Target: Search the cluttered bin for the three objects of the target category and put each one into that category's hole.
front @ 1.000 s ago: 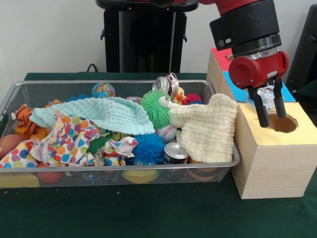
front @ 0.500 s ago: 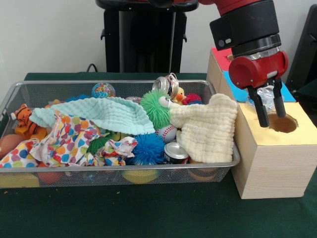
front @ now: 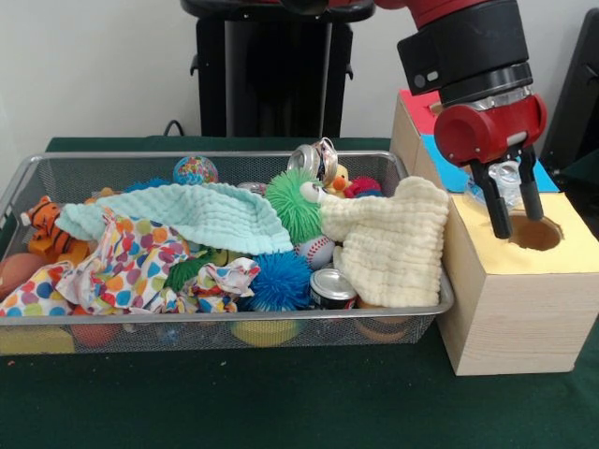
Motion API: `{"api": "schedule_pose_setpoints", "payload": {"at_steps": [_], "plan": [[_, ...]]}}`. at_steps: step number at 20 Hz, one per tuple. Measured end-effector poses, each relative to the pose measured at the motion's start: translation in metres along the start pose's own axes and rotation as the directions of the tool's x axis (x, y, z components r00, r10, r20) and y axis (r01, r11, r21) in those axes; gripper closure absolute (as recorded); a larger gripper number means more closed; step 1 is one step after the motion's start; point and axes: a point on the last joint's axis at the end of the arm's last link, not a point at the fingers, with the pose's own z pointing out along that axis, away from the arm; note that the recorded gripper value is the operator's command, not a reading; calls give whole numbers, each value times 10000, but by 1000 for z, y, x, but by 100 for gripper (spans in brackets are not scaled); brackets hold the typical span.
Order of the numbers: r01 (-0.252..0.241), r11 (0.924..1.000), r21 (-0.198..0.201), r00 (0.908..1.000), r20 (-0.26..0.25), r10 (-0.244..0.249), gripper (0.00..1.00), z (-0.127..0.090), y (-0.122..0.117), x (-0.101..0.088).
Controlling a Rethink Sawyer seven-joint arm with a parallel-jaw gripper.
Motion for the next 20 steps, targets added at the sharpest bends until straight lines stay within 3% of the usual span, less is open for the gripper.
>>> {"api": "schedule_pose_setpoints", "payload": {"at_steps": [9, 20], "plan": [[99, 9999, -96, 9999, 88, -98, 0, -7, 17, 8], [104, 9989, -457, 9998, -174, -112, 0, -10, 37, 23]]}}
